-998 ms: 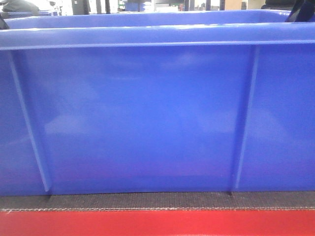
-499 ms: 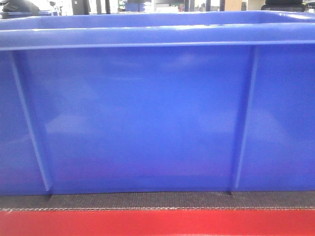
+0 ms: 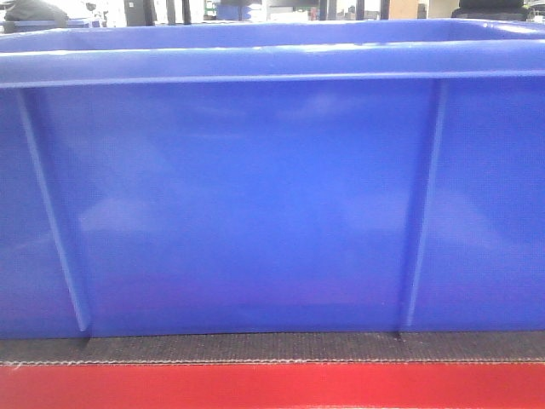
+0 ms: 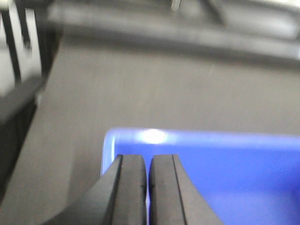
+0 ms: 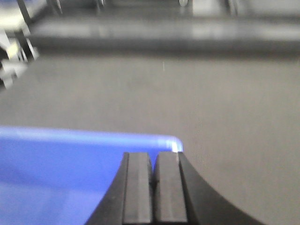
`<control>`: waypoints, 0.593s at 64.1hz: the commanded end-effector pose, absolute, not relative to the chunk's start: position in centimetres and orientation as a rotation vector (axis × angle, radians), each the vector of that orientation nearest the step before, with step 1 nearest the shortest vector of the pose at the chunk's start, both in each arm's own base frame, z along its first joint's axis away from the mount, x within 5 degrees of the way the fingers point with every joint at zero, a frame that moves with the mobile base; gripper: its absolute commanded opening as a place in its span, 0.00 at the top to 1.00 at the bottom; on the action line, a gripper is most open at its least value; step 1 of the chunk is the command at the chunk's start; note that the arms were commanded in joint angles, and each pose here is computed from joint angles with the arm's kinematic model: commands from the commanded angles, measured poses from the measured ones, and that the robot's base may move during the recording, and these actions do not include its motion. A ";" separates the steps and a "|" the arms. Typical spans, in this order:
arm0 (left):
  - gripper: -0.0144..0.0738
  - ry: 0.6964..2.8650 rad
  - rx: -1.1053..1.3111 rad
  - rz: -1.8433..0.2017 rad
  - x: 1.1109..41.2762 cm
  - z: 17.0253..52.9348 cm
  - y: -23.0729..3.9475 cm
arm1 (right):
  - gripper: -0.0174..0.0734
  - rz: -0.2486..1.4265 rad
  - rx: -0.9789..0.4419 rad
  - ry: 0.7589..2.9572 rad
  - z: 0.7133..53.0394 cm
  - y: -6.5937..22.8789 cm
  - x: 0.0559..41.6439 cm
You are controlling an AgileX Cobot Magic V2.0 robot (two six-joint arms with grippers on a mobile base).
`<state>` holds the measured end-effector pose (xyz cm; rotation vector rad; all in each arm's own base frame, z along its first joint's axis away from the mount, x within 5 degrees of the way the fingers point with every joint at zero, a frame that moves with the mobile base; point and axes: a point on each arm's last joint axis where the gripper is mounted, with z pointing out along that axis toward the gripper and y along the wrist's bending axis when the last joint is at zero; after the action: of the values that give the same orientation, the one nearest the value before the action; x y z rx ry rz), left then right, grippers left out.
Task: Move blue bin to conveyor side
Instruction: 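Open both grippers and release the blue bin rims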
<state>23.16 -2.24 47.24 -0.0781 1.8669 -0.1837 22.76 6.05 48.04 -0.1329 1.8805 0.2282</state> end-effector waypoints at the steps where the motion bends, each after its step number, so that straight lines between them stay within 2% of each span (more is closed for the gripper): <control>1: 0.81 1.765 -0.068 -0.195 21.9 48.8 -2.2 | 0.88 0.233 -0.135 1.792 49.9 5.7 21.5; 22: 0.82 1.693 -0.067 -0.206 17.0 49.6 -1.7 | 0.89 0.263 -0.124 1.659 51.0 4.7 17.5; 30: 0.82 1.670 -0.065 -0.208 14.8 47.9 -1.5 | 0.89 0.262 -0.127 1.670 48.6 4.2 15.7; 38: 0.82 1.712 -0.066 -0.204 13.3 44.4 -1.3 | 0.90 0.257 -0.133 1.717 44.7 3.8 14.2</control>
<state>14.15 -1.35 45.88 -0.0715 1.7171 -0.1986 15.14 4.02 46.27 -0.1228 1.7334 0.2631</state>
